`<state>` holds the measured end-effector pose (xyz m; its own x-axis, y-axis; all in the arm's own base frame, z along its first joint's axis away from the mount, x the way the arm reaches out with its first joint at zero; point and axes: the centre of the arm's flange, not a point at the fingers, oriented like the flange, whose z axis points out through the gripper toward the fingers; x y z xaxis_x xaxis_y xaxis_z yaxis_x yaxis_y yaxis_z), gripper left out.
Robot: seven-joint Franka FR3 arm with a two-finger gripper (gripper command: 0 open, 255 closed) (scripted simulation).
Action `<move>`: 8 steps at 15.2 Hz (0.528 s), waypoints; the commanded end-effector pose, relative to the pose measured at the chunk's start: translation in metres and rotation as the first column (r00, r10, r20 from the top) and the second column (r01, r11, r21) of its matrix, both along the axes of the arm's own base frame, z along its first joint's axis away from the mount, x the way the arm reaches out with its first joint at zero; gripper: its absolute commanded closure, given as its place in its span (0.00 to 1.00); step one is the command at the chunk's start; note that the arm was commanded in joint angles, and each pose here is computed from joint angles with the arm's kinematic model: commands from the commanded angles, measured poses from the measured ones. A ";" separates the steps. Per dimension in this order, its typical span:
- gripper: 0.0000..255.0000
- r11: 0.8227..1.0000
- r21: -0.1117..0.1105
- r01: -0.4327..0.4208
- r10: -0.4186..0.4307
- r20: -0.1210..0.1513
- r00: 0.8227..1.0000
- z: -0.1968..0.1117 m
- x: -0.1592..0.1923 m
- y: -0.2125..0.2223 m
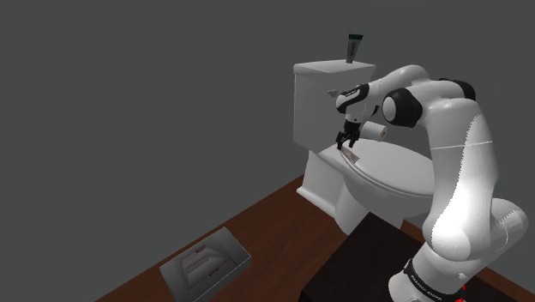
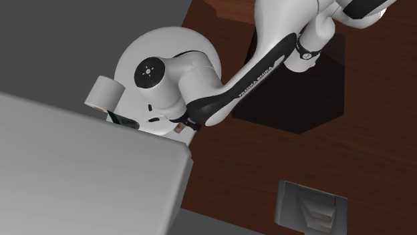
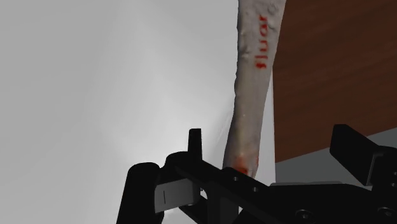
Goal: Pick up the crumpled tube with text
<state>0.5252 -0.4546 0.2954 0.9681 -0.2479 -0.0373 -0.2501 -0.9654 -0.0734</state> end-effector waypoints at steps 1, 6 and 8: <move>0.00 1.000 0.000 0.000 0.000 0.000 1.000 -0.010 0.000 0.000; 1.00 1.000 0.000 0.000 0.000 0.000 1.000 -0.018 -0.001 0.000; 1.00 1.000 0.000 0.000 0.000 0.000 1.000 -0.018 -0.001 0.000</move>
